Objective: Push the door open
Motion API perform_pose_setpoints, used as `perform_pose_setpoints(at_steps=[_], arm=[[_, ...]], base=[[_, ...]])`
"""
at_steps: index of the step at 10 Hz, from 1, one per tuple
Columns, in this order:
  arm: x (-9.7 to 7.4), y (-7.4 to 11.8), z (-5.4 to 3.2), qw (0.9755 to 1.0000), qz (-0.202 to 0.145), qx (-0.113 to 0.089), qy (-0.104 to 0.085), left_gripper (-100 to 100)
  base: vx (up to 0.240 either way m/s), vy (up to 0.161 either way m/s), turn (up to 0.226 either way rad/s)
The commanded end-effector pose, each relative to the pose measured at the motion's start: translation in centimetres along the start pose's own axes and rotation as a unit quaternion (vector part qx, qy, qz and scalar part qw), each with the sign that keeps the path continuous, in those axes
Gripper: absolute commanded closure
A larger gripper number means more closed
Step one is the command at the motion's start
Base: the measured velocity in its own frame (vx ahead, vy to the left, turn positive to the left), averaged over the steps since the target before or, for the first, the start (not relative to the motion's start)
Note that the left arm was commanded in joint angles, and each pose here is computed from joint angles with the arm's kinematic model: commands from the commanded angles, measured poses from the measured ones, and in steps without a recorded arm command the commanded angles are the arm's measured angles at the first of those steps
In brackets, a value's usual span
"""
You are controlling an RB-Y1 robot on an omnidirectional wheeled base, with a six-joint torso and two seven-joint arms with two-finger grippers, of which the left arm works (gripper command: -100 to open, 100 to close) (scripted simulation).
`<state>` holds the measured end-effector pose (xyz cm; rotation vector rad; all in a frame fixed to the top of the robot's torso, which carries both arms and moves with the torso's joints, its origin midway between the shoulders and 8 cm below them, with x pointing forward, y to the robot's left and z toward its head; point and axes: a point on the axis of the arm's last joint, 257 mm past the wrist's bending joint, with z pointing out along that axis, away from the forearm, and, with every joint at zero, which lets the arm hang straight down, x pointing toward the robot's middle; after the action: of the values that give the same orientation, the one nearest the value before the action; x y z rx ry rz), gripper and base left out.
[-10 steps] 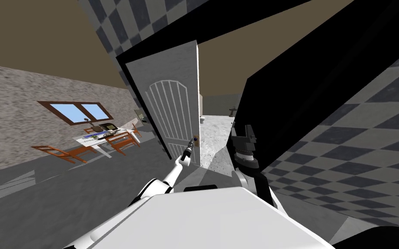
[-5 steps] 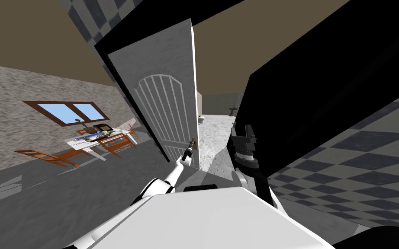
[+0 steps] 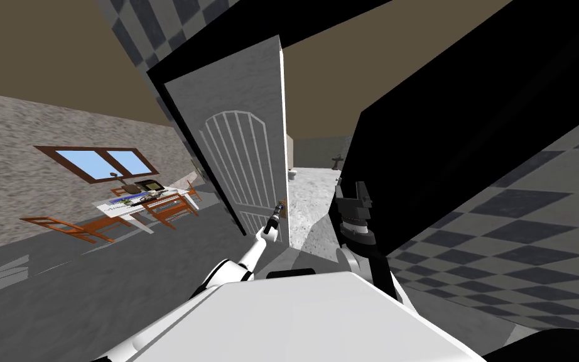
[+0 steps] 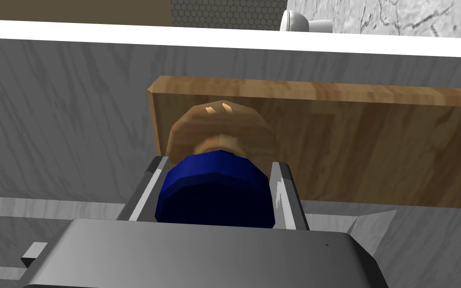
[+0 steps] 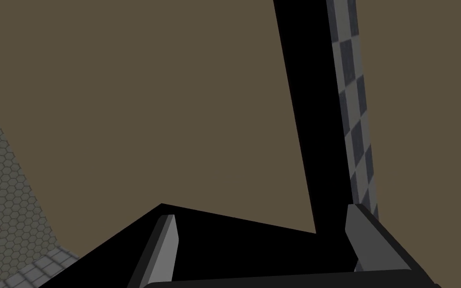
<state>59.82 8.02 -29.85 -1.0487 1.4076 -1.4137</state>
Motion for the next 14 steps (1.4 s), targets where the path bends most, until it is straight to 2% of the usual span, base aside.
perform_pose_setpoints(at_steps=[1,3,4,7,9,10,12,14], arm=[[-1.5,0.1,-0.09,0.9999,0.004,-0.001,-0.010,100],[-1.5,0.1,-0.09,0.9999,0.004,-0.001,-0.010,100],[-2.8,0.1,-0.19,0.9998,0.008,-0.002,-0.020,100],[-5.3,0.1,-0.41,0.9991,0.013,-0.003,-0.039,100],[-6.7,0.0,-0.55,0.9986,0.014,-0.003,-0.050,100],[-6.7,0.0,-0.55,0.9986,0.014,-0.003,-0.050,100],[-8.9,0.0,-0.84,0.9975,0.016,-0.004,-0.069,100],[-9.3,0.0,-0.90,0.9972,0.016,-0.004,-0.073,100]], base=[[0.068,-0.081,0.030],[0.087,-0.067,0.034],[0.106,-0.077,0.006],[0.169,-0.116,0.059],[0.156,-0.131,0.042],[0.115,-0.064,0.045],[0.164,-0.126,0.081],[0.121,-0.100,0.056]])
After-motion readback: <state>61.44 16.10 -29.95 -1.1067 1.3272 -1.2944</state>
